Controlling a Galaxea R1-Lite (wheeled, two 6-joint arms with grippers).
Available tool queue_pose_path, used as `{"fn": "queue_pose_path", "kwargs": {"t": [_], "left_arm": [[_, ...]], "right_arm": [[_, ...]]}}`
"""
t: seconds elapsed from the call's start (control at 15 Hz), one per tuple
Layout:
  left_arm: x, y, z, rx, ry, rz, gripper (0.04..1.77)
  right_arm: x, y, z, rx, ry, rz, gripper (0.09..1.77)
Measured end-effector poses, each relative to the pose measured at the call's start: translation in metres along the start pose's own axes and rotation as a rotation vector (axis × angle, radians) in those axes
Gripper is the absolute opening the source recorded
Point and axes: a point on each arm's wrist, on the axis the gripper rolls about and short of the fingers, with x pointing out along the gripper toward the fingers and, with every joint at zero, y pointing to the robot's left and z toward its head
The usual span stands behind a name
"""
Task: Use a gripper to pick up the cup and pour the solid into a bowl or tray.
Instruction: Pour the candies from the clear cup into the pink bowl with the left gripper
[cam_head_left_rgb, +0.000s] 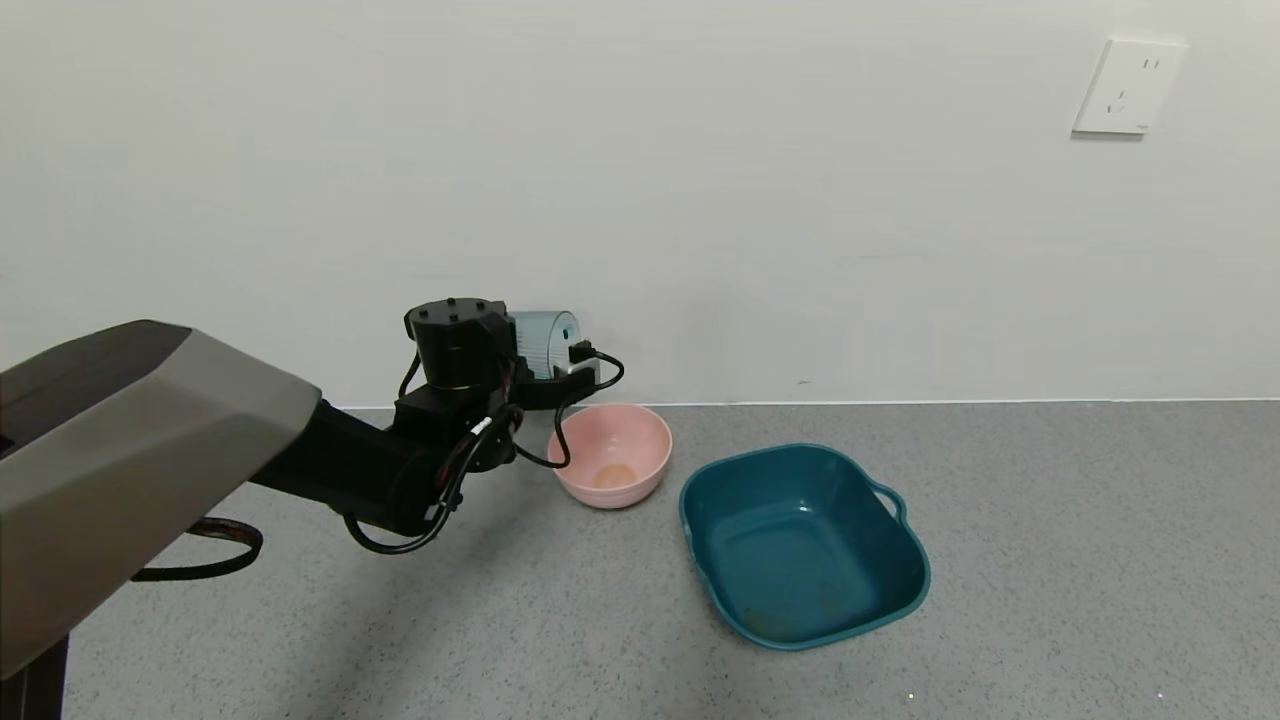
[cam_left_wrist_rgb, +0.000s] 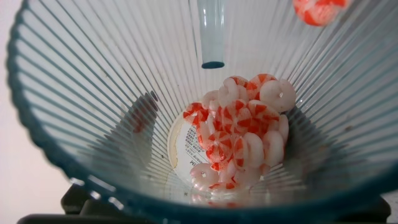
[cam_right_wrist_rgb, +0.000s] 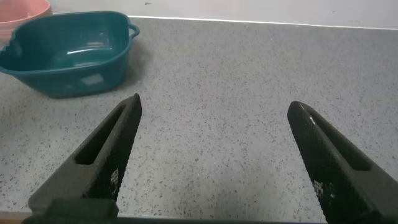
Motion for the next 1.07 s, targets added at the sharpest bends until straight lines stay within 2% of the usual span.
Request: {"fn": "queue_pose_path", "kwargs": {"t": [0.53, 0.8, 1.07], "left_arm": [[-0.003, -0.014, 0.017, 0.216, -0.045, 0.002, 1.29], [-0.005, -0.014, 0.018, 0.307, -0.056, 0.004, 1.29], [-0.011, -0.007, 0.019, 0.385, -0.079, 0.032, 1.29]], "right_arm": [[0.000, 0.000, 0.000, 0.000, 0.000, 0.000, 1.71], [0.000, 0.000, 0.000, 0.000, 0.000, 0.000, 1.71], [0.000, 0.000, 0.000, 0.000, 0.000, 0.000, 1.71]]}}
